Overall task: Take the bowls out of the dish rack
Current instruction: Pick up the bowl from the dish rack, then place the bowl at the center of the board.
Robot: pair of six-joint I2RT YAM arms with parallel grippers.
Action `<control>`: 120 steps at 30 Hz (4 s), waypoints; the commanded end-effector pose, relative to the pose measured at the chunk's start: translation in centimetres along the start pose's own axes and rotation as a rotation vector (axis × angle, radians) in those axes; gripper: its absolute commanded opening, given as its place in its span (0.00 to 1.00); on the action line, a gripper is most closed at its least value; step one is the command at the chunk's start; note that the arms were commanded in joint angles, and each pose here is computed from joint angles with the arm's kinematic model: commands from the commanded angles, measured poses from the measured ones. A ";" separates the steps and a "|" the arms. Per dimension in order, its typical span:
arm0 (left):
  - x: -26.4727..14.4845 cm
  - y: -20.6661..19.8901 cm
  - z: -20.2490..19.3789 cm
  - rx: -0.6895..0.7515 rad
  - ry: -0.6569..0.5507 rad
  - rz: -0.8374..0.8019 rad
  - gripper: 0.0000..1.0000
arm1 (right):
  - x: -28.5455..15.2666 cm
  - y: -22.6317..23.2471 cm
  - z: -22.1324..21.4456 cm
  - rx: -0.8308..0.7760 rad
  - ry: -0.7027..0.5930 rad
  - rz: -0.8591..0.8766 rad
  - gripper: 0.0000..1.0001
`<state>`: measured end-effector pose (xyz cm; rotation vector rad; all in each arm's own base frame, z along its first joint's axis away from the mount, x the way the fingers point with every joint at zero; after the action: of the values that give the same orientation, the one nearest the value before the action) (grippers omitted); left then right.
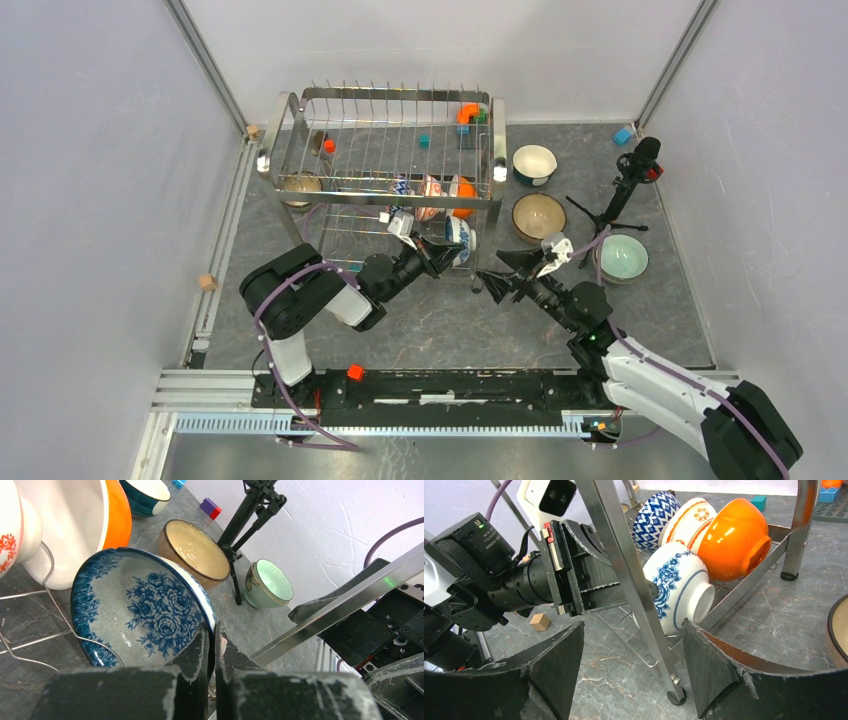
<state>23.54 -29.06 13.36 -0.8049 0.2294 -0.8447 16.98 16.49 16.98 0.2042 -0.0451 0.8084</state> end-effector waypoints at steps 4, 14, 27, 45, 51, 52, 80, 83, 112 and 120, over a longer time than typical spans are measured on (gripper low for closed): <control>1.8 -1.0 2.8 -0.022 -0.106 -0.076 0.02 | 2.5 -0.5 3.4 -0.043 -0.104 -0.047 0.71; 3.2 -2.1 3.8 -0.039 -0.115 -0.140 0.02 | 4.0 -2.5 4.2 -0.042 -0.104 -0.221 0.51; 2.7 -3.0 3.9 -0.063 -0.083 -0.187 0.02 | 3.3 -4.3 3.8 -0.047 -0.088 -0.352 0.40; 1.5 -6.5 5.9 -0.093 -0.093 -0.305 0.02 | 3.0 -4.8 2.9 -0.009 -0.068 -0.336 0.41; 1.5 -7.3 6.3 -0.100 -0.092 -0.335 0.02 | 3.1 -4.6 2.8 0.002 -0.064 -0.316 0.42; 1.5 -7.4 6.4 -0.101 -0.093 -0.339 0.02 | 3.1 -4.7 2.8 0.001 -0.064 -0.317 0.43; -2.2 -8.7 7.5 -0.125 -0.137 -0.344 0.02 | 2.7 -4.5 3.3 0.004 -0.062 -0.291 0.50; -3.0 -8.5 7.3 -0.133 -0.131 -0.326 0.02 | 2.6 -4.4 3.3 0.006 -0.061 -0.283 0.51; -10.2 -8.9 2.7 -0.071 0.116 -0.066 0.02 | -1.5 -1.4 4.8 -0.035 0.166 -0.136 0.80; -12.4 -9.3 1.2 -0.005 0.271 0.053 0.02 | -4.2 -0.3 3.1 0.035 0.376 -0.110 0.79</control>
<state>11.30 -22.81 18.41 -0.7836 0.4708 -0.9265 16.12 13.28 20.25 0.1076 0.2106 0.6964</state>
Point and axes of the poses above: each gripper's point midway between its finger pads, its own x axis out along the fingers, its own y axis along the line the jaws close on, z = x × y, the point moved 7 cm from there along -x, back along the fingers, and after that the axes turned 8 degrees about -x, right-handed, at the moved point
